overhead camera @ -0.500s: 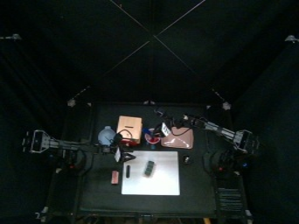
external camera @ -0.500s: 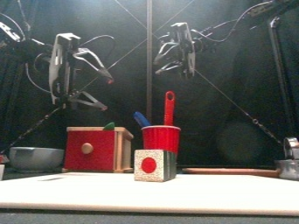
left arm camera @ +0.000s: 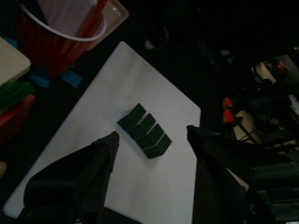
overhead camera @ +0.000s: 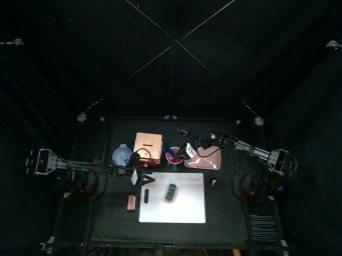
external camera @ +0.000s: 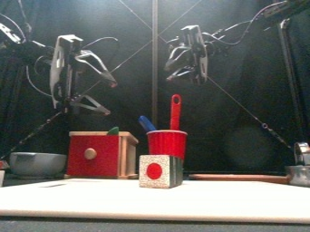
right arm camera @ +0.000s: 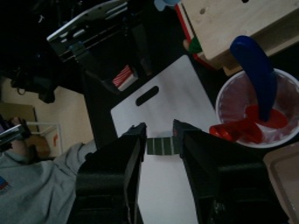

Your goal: Place sushi roll on plate

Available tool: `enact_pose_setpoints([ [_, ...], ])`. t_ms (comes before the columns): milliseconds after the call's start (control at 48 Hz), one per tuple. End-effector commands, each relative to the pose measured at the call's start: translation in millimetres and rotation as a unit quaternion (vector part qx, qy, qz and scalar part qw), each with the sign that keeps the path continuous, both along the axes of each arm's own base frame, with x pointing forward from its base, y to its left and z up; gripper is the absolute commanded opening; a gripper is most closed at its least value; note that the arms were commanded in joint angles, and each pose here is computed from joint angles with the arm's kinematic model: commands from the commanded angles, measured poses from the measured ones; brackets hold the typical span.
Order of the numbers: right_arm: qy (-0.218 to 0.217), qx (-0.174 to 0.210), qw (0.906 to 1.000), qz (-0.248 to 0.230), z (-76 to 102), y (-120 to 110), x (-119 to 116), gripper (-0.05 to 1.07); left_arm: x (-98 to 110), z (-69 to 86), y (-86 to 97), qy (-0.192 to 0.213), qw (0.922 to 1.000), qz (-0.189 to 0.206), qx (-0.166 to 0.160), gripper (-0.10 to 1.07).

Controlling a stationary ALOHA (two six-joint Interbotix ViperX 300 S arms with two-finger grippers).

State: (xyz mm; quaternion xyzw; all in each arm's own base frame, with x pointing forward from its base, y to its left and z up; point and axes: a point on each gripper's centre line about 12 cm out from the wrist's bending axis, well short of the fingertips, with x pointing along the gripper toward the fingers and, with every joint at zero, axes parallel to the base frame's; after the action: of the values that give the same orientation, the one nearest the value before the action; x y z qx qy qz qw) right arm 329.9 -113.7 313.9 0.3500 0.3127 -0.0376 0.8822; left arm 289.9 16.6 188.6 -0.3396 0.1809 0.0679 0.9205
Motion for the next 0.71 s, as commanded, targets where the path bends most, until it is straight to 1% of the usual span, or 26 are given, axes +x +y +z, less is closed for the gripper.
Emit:
enact_pose_setpoints([
  [0,-0.033,-0.021,0.9990,-0.021,14.1,6,-19,0.72,3,7.8,0.1,-0.014,0.9999,-0.001,0.001,0.97],
  [104,-0.040,-0.025,0.9978,-0.046,4.5,9,-33,0.72,3,7.2,1.4,-0.014,0.9999,0.002,0.001,0.97],
  [229,-0.032,-0.020,0.9969,-0.069,-15.7,11,-41,0.72,3,7.2,2.3,-0.014,0.9999,0.003,0.002,0.97],
  [292,-0.034,-0.021,0.9962,-0.077,-25.8,17,-45,0.72,3,7.2,1.8,-0.014,0.9999,0.002,0.002,0.97],
  [333,-0.037,-0.032,0.9954,-0.083,-33.9,23,-47,0.72,2,6.2,1.8,-0.012,0.9999,0.002,0.002,0.97],
  [438,-0.066,-0.072,0.9909,-0.092,-42.4,39,-51,0.72,2,6.3,2.2,-0.013,0.9999,0.002,0.002,0.97],
  [500,-0.089,-0.080,0.9866,-0.111,-47.1,48,-56,0.72,1,4.6,1.6,-0.010,0.9999,0.001,0.002,0.97],
  [542,-0.101,-0.072,0.9842,-0.126,-51.5,54,-60,0.72,0,4.1,1.6,-0.009,1.0000,0.001,0.002,0.97],
  [604,-0.111,-0.037,0.9804,-0.158,-60.9,62,-66,0.72,0,3.7,1.5,-0.009,1.0000,0.001,0.002,0.97],
  [625,-0.111,-0.029,0.9800,-0.163,-63.8,64,-67,0.72,0,3.7,1.5,-0.009,1.0000,0.001,0.002,0.97],
  [688,-0.098,0.014,0.9779,-0.184,-77.9,73,-71,0.72,0,3.9,1.9,-0.010,0.9999,0.002,0.002,0.97],
])
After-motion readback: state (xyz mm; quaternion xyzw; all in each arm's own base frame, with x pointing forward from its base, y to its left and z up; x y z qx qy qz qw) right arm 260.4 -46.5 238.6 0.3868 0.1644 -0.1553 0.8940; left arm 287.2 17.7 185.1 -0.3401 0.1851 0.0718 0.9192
